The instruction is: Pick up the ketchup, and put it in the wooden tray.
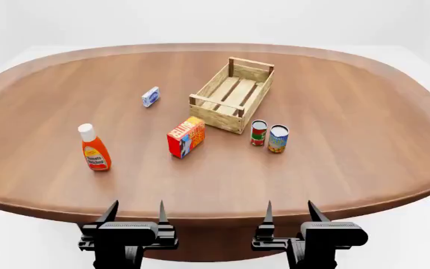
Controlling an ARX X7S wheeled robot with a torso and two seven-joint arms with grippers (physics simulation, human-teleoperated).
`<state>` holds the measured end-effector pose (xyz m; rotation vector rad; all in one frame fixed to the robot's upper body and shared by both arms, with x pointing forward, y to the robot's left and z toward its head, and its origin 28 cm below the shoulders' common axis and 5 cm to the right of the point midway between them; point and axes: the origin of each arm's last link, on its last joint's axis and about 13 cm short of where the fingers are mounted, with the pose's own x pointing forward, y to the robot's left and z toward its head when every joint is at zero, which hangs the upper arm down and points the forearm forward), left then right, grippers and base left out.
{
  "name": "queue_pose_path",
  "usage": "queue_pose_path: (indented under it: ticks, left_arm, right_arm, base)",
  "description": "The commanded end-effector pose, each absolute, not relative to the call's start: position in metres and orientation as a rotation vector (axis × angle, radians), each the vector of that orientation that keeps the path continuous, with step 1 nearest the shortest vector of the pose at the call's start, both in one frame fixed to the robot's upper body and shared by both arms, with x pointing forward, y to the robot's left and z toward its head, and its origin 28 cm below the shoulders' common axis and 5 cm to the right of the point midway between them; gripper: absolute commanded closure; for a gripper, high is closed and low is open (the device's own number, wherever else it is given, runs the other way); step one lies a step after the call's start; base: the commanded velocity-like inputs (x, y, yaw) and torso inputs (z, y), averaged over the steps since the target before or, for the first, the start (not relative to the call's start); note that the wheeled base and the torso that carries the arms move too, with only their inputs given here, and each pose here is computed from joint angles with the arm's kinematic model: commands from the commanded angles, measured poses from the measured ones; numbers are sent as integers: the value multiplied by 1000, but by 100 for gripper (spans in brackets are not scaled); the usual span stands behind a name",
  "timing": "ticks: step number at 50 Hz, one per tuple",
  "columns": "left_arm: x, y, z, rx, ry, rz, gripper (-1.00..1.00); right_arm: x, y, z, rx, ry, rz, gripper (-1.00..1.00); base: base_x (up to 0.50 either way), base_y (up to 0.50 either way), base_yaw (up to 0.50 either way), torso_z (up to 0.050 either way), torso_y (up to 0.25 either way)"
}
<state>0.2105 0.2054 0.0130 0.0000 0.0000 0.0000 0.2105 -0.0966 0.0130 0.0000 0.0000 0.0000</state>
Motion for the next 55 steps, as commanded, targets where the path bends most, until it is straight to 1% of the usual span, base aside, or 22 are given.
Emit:
queue_pose_path:
  ticks: [1, 9, 29, 38, 43, 55]
  left_arm:
    - [210, 205, 13, 1, 1, -1, -100]
    - [212, 205, 12, 4, 7, -3, -100]
    - [215, 207, 14, 5, 4, 6, -100]
    - [222, 208, 24, -3, -24, 8, -100]
    - [228, 209, 28, -8, -39, 16, -100]
    - [232, 211, 31, -6, -45, 36, -100]
  right_arm:
    - [211, -96, 12, -5, 7, 4, -100]
    - [211, -95, 13, 9, 16, 9, -100]
    - [214, -98, 15, 24, 21, -6, -100]
    - [216, -102, 22, 15, 12, -11, -100]
    - [217, -103, 26, 3, 5, -4, -100]
    - [223, -102, 31, -17, 19, 21, -100]
  base:
    - [0, 0, 0, 0, 0]
    - [0, 0, 0, 0, 0]
    - [0, -496, 0, 0, 0]
    - [26, -500, 0, 0, 0]
    - [426, -323, 0, 0, 0]
    - [500, -83, 0, 0, 0]
